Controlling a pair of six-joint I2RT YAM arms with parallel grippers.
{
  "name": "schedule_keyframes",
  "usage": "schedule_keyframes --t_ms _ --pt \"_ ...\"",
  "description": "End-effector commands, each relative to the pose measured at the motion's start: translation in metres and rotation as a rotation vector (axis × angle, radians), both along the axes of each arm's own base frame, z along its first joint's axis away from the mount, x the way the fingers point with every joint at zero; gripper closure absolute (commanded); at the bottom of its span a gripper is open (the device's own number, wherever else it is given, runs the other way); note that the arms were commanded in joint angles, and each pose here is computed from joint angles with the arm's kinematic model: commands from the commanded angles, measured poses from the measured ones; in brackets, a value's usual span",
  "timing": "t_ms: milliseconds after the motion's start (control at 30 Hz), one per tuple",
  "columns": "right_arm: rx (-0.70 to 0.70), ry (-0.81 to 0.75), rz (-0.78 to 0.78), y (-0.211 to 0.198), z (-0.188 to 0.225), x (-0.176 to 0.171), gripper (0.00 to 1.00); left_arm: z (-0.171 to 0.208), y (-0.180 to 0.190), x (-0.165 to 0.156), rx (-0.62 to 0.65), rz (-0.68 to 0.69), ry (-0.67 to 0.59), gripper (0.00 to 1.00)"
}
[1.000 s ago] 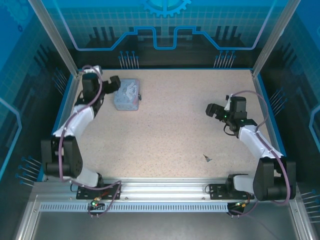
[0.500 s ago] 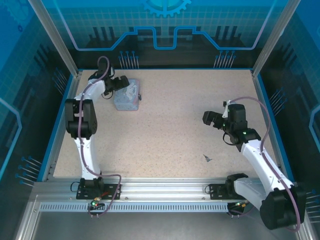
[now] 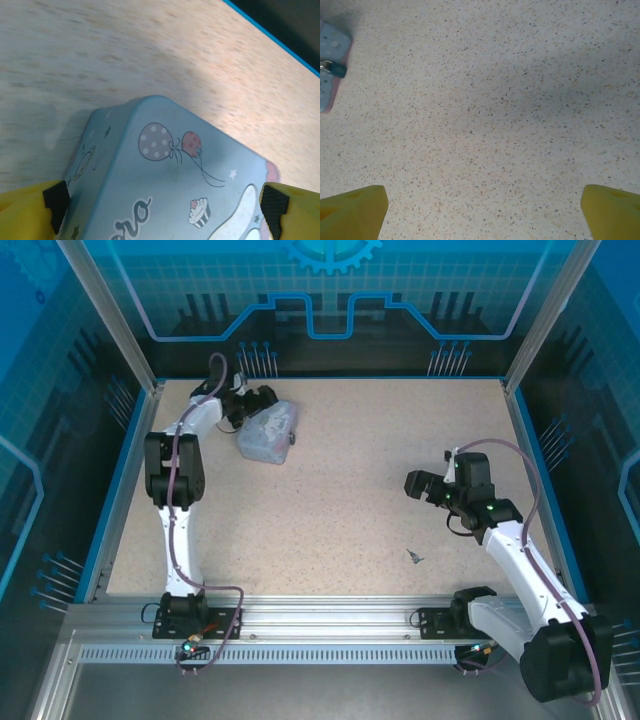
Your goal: Unlock a padlock with a key
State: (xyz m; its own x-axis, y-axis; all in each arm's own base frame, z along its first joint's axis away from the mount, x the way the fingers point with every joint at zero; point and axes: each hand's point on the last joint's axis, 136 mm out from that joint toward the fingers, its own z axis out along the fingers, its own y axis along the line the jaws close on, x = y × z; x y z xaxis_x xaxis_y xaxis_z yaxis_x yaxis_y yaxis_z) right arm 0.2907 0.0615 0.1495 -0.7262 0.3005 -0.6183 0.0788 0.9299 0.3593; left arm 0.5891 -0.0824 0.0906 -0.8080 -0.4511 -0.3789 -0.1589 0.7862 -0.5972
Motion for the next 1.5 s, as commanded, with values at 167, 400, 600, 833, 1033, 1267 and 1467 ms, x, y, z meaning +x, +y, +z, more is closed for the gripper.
schedule_keyframes --t_ms 167,400,600,833,1033,1267,1467 --pt "0.071 -0.001 0.023 0.014 -0.001 0.005 0.0 0.044 -0.16 -0.034 -0.275 -0.395 -0.082 0.01" --pt "0.102 0.021 0.037 0.026 -0.01 0.011 0.0 0.063 -0.246 -0.095 -0.354 -0.511 -0.142 0.01" --pt "0.101 0.03 0.042 0.03 -0.01 0.022 0.0 0.099 -0.212 -0.105 -0.364 -0.332 -0.263 0.01" --pt "0.064 0.017 0.046 0.03 0.003 0.062 0.0 0.118 -0.179 -0.15 -0.315 -0.252 -0.29 0.01" --pt "0.049 0.055 0.03 0.024 -0.004 0.098 0.0 0.104 -0.157 -0.195 -0.227 -0.157 -0.213 0.01" --pt "0.08 0.121 0.076 0.041 -0.028 0.102 0.0 0.072 -0.149 -0.248 -0.208 -0.055 -0.075 0.01" --pt "0.126 0.144 0.122 0.068 -0.037 0.083 0.0 0.053 -0.144 -0.264 -0.227 -0.011 -0.042 0.01"
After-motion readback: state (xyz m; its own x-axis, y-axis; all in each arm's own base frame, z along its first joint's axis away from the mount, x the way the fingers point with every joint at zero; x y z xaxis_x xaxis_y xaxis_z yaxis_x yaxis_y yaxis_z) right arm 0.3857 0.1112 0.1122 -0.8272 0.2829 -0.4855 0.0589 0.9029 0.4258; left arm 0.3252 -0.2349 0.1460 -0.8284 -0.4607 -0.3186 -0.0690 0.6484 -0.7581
